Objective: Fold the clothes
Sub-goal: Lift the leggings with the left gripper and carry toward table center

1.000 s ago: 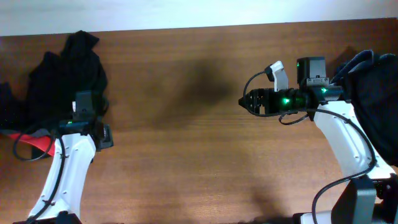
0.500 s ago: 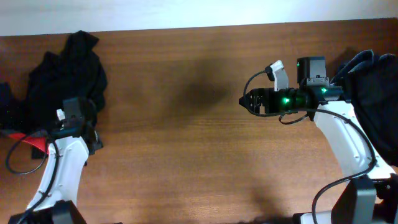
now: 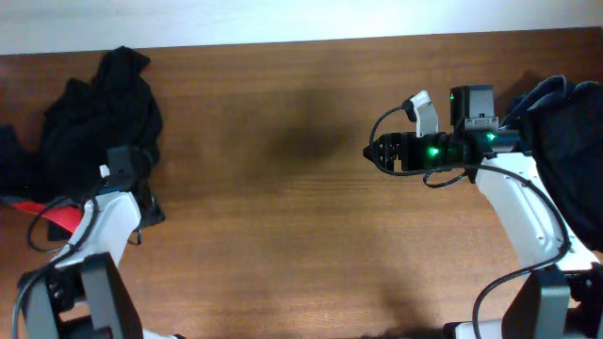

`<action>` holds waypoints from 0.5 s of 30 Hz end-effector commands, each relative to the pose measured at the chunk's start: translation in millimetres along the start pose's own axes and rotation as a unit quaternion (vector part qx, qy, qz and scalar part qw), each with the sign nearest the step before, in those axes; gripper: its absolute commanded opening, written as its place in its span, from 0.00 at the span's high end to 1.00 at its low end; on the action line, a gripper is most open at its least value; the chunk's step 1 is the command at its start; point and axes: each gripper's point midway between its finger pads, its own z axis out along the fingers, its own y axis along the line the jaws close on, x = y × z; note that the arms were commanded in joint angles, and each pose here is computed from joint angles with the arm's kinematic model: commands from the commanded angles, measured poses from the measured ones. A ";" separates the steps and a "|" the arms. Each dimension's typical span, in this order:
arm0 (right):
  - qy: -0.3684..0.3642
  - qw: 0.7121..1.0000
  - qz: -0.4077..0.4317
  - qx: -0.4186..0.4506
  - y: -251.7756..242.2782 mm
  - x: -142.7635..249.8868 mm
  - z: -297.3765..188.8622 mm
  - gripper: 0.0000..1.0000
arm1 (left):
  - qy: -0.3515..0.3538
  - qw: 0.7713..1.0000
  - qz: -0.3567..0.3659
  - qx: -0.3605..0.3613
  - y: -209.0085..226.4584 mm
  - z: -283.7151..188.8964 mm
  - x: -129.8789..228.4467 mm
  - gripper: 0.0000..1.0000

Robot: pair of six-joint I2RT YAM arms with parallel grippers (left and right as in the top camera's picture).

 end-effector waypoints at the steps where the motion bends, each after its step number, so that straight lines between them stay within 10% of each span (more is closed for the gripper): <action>1: -0.009 1.000 -0.011 0.012 -3.3 -7.5 -4.4 0.01 | 0.010 1.000 -0.001 0.002 -2.0 6.8 5.5 0.49; 8: -0.009 1.000 -0.011 0.013 -3.7 -7.5 -4.4 0.01 | -0.009 0.999 -0.012 0.049 -18.8 2.8 -8.3 0.96; 15: -0.009 1.000 -0.011 0.018 -5.2 -7.5 -4.5 0.01 | -0.051 0.991 -0.010 0.120 -41.1 -47.3 -57.0 0.99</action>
